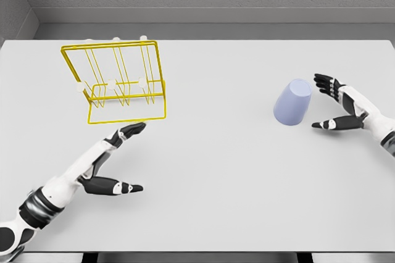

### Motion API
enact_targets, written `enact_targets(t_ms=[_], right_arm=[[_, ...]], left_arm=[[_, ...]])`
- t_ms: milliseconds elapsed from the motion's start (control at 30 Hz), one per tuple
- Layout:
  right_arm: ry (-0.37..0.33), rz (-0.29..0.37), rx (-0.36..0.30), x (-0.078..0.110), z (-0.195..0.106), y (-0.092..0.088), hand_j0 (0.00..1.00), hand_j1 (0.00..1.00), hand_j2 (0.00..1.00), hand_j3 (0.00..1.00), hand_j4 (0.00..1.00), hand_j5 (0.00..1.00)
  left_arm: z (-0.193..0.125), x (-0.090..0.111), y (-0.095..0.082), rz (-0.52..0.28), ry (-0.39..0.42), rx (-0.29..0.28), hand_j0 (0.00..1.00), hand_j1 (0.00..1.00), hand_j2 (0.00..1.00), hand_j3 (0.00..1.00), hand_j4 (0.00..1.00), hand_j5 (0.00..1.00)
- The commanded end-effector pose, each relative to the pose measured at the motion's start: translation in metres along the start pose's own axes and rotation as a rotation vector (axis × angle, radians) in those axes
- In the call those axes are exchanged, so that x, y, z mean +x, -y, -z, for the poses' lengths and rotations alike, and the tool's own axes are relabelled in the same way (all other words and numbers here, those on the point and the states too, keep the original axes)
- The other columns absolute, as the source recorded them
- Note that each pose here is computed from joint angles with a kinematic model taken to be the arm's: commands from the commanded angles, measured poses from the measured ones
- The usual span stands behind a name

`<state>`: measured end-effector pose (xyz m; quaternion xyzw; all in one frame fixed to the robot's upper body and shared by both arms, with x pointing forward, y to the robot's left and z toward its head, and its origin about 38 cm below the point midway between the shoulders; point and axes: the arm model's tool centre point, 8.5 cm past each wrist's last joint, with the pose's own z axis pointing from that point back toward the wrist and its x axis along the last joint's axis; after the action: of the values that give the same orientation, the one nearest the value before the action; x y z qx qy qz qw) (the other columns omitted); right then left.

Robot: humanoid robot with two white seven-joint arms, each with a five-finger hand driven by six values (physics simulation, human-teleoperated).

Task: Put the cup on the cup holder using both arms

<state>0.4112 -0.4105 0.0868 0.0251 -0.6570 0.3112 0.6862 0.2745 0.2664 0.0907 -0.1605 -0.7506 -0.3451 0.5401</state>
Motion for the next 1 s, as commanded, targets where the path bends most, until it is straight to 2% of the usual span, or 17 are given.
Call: enact_targets(t_ms=[0, 67, 167, 333, 467, 533, 733, 767, 800, 833, 967], right_arm=[[-0.025, 0.031, -0.003, -0.003, 0.0, 0.0, 1.0, 1.0, 1.0, 1.0, 1.0, 1.0], [-0.032, 0.041, -0.007, -0.002, 0.002, 0.002, 1.0, 1.0, 1.0, 1.0, 1.0, 1.0], [-0.022, 0.051, -0.002, -0.001, 0.007, -0.004, 1.0, 1.0, 1.0, 1.0, 1.0, 1.0], [-0.016, 0.051, -0.003, 0.002, 0.01, -0.003, 1.0, 1.0, 1.0, 1.0, 1.0, 1.0], [-0.016, 0.049, 0.001, 0.002, 0.011, -0.004, 1.0, 1.0, 1.0, 1.0, 1.0, 1.0], [-0.017, 0.048, 0.011, 0.002, 0.013, -0.007, 1.0, 1.0, 1.0, 1.0, 1.0, 1.0], [-0.009, 0.043, 0.013, 0.005, 0.015, -0.006, 1.0, 1.0, 1.0, 1.0, 1.0, 1.0], [-0.008, 0.042, 0.013, 0.006, 0.015, -0.006, 1.0, 1.0, 1.0, 1.0, 1.0, 1.0], [-0.007, 0.041, 0.013, 0.006, 0.015, -0.006, 1.0, 1.0, 1.0, 1.0, 1.0, 1.0], [-0.004, 0.04, 0.013, 0.007, 0.016, -0.006, 1.0, 1.0, 1.0, 1.0, 1.0, 1.0], [0.014, 0.048, 0.016, 0.01, 0.021, -0.011, 1.0, 1.0, 1.0, 1.0, 1.0, 1.0]], left_arm=[[-0.001, 0.0, -0.001, -0.014, -0.001, 0.013, 1.0, 1.0, 1.0, 1.0, 1.0, 1.0], [-0.002, -0.001, 0.0, -0.028, -0.003, 0.019, 1.0, 1.0, 1.0, 1.0, 1.0, 1.0], [-0.002, 0.0, -0.005, -0.025, -0.002, 0.071, 1.0, 1.0, 1.0, 1.0, 1.0, 1.0], [-0.007, -0.004, 0.004, -0.039, -0.018, 0.06, 1.0, 1.0, 1.0, 1.0, 1.0, 1.0], [-0.007, -0.003, 0.004, -0.03, -0.017, 0.059, 1.0, 1.0, 1.0, 1.0, 1.0, 1.0], [-0.008, -0.003, 0.0, -0.025, -0.021, 0.094, 1.0, 1.0, 1.0, 1.0, 1.0, 1.0], [0.001, 0.0, 0.0, 0.038, 0.0, 0.062, 1.0, 1.0, 1.0, 1.0, 1.0, 1.0], [0.008, -0.001, 0.007, 0.033, 0.019, 0.066, 1.0, 1.0, 1.0, 1.0, 1.0, 1.0], [0.015, 0.002, 0.005, 0.054, 0.038, 0.06, 1.0, 1.0, 1.0, 1.0, 1.0, 1.0], [0.019, 0.001, 0.016, 0.034, 0.043, 0.04, 1.0, 1.0, 1.0, 1.0, 1.0, 1.0], [0.028, 0.0, 0.032, -0.005, 0.063, 0.022, 1.0, 1.0, 1.0, 1.0, 1.0, 1.0]])
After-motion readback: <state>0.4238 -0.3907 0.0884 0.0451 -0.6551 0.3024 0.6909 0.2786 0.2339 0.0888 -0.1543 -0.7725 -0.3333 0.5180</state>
